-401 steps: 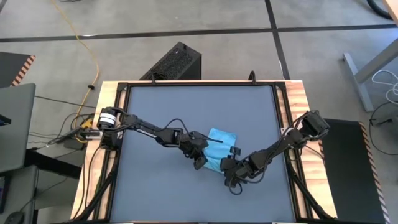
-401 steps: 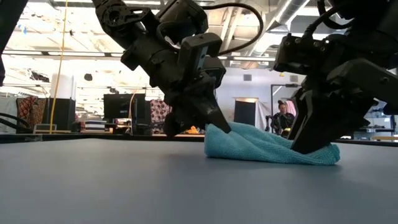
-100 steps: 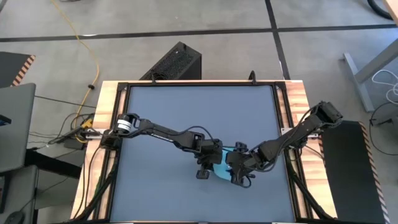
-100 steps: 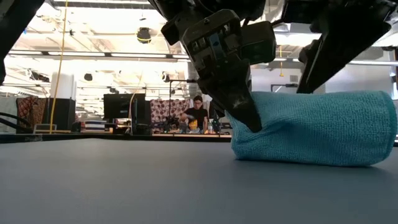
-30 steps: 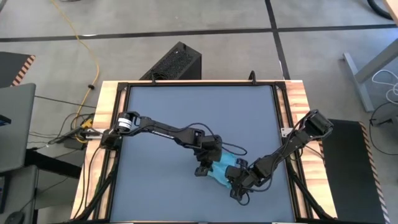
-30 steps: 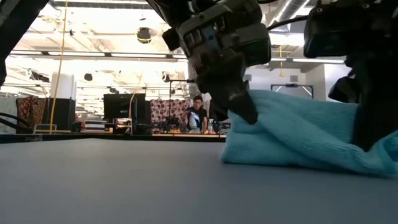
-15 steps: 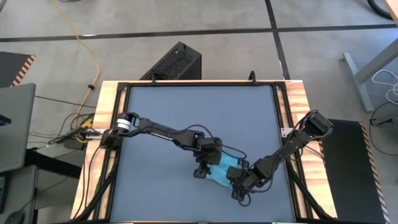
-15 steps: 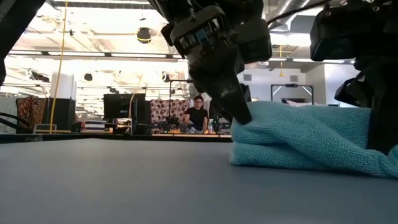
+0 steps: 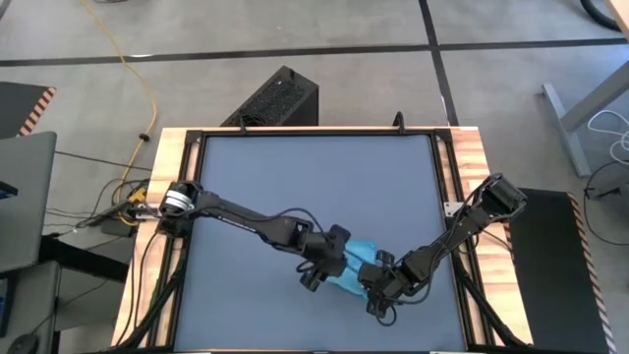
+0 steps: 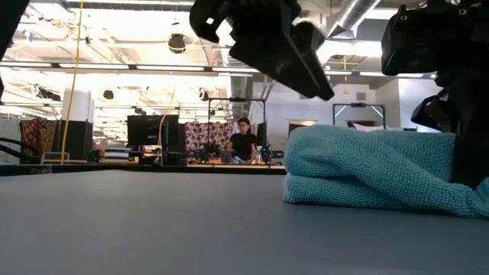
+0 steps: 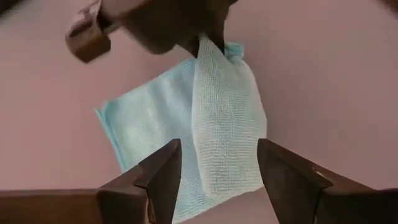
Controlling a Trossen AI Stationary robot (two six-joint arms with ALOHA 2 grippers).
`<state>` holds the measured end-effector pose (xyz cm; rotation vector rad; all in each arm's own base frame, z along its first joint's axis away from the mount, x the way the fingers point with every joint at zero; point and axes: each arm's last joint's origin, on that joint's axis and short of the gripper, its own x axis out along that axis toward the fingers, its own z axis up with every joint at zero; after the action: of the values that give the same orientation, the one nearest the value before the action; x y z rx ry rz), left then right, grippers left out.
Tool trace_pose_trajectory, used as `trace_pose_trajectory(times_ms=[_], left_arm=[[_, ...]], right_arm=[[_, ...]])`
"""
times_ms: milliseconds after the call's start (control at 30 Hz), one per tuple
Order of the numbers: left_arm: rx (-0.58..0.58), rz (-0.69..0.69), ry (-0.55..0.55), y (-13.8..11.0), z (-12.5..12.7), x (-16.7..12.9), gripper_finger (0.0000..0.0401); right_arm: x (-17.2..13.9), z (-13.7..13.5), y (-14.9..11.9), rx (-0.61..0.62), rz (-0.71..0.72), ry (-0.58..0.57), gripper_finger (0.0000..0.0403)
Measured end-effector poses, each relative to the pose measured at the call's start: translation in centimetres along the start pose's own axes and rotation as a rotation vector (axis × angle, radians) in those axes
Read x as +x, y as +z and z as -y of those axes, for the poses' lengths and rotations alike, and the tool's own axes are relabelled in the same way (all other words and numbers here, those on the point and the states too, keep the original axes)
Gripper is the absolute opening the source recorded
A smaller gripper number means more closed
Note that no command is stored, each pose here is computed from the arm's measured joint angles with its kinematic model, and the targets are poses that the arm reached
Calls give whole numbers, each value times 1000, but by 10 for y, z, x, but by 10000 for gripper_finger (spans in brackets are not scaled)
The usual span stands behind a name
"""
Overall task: Roll towel
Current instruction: Roll the blue microfiber towel
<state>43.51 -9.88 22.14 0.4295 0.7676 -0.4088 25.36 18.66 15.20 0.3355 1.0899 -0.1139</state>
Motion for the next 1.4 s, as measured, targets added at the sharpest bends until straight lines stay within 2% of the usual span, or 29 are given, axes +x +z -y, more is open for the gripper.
trace_pose_trajectory(times_ms=[167,333,400,500,533,600,667,733,833,1067,1233,1400], left_arm=[[105,32,69,7,5,5,198],[101,21,29,2,6,13,198],[103,-28,4,-5,11,20,198],[153,-70,25,-8,21,28,198],[181,-88,45,-10,24,32,198],[229,-109,153,-7,31,39,198],[254,-191,224,-13,40,48,198],[246,-175,233,-14,44,57,198],[235,-202,178,-22,54,69,198],[161,-235,195,-25,62,72,198],[155,-263,247,-26,62,71,198],[169,-240,288,-12,60,47,198]], right_arm=[[0,1,-1,-2,-7,-10,48],[0,1,-1,-3,-11,-14,48],[0,2,-1,-3,-14,-15,48],[0,3,-1,-2,-22,-21,48],[0,3,-1,-2,-24,-23,48],[0,3,-1,-1,-25,-24,48],[0,3,-1,0,-25,-24,48],[0,3,-1,0,-25,-24,48],[-1,3,-1,5,-29,-28,48],[0,5,-2,12,-36,-39,48],[0,6,-2,10,-42,-50,48],[0,9,-2,9,-43,-81,48]])
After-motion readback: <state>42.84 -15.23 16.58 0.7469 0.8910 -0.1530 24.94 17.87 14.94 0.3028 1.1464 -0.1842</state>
